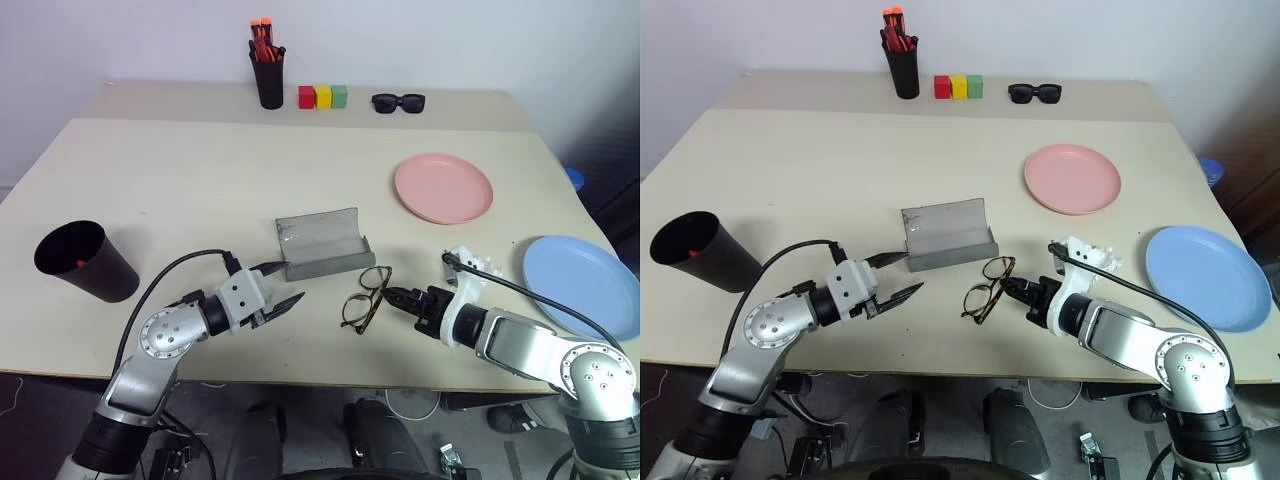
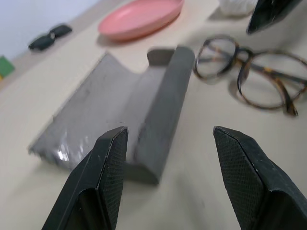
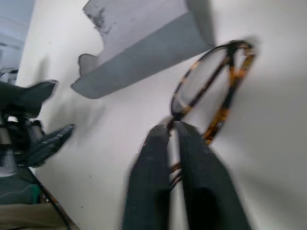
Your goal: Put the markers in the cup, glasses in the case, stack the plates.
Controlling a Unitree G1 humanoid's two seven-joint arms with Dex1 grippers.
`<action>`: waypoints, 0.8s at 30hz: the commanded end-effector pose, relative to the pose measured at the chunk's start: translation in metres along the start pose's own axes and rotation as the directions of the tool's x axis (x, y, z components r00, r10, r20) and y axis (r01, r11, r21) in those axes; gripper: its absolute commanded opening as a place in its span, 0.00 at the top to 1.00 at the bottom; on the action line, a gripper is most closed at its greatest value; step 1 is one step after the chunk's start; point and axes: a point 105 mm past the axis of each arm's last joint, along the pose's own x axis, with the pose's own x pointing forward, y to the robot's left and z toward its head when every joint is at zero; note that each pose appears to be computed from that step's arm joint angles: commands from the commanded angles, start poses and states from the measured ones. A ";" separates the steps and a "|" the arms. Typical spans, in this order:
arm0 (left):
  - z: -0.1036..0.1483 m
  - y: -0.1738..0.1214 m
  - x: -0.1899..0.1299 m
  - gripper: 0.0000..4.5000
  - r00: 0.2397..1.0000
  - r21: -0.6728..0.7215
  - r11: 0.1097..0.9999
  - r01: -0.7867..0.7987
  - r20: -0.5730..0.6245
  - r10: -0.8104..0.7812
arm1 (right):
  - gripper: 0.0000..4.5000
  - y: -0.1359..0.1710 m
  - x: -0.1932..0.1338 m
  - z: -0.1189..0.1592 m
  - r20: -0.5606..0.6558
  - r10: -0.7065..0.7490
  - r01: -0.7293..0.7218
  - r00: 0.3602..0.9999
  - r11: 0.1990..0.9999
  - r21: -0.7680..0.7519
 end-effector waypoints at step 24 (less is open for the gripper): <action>0.002 -0.001 -0.014 0.35 0.999 -0.021 0.999 -0.047 0.024 0.047 | 0.99 0.003 0.012 0.000 -0.009 0.029 -0.029 1.000 0.999 0.015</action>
